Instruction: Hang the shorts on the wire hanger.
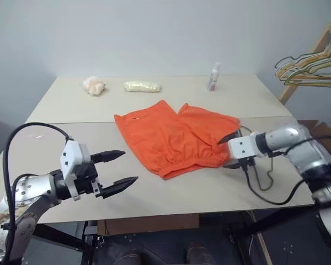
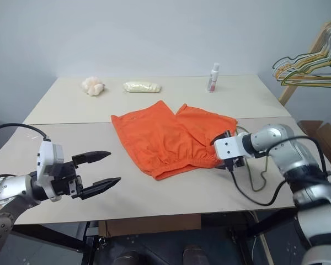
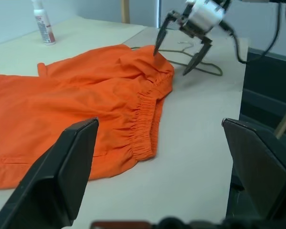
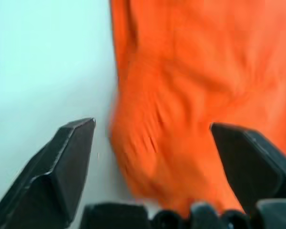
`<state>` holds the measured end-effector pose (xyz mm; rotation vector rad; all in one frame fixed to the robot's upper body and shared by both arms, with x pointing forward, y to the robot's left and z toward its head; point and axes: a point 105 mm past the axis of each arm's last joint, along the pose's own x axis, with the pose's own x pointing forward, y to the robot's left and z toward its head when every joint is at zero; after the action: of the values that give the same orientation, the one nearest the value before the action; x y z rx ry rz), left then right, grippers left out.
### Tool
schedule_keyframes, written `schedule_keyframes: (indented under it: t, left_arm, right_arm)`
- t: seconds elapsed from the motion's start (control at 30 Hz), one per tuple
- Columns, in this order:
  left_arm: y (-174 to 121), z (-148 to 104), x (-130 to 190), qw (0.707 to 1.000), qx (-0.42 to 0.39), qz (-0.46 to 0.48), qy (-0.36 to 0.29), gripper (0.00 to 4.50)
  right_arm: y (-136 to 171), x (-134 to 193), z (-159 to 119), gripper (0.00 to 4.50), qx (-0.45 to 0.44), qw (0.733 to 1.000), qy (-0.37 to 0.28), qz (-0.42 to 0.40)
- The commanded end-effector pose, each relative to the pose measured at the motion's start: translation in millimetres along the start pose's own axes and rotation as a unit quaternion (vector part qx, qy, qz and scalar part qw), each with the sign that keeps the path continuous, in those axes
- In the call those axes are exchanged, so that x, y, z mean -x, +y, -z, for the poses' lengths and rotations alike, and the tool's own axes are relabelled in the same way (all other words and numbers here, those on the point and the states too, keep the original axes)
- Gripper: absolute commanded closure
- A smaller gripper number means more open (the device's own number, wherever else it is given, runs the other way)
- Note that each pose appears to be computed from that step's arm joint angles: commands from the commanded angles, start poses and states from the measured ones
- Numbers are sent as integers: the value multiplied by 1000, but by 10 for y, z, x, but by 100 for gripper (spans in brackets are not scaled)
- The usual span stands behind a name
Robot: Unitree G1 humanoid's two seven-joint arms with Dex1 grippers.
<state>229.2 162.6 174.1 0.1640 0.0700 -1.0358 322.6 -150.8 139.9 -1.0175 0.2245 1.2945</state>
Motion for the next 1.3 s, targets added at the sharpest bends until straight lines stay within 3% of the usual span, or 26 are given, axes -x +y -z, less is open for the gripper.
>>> schedule_keyframes:
  t: [0.03,0.3,0.83,0.93,1.3]
  left_arm:
    - [-18,-84,-10,1000,-16,10,-13,0]
    - [30,-96,-19,1000,-18,14,-12,0]
    - [-10,-78,-27,1000,-16,15,-9,0]
    - [-23,-75,-33,1000,-15,15,-11,0]
    - [-20,-77,-53,1000,-17,9,-16,0]
  right_arm:
    - [-1,-139,-465,3,-108,992,-35,57]
    - [200,-713,-817,3,-251,963,18,94]
    - [223,-1403,-1024,3,-232,957,120,128]
    - [195,-1472,-962,54,-204,958,142,140]
    - [167,-1350,-765,426,-150,965,166,137]
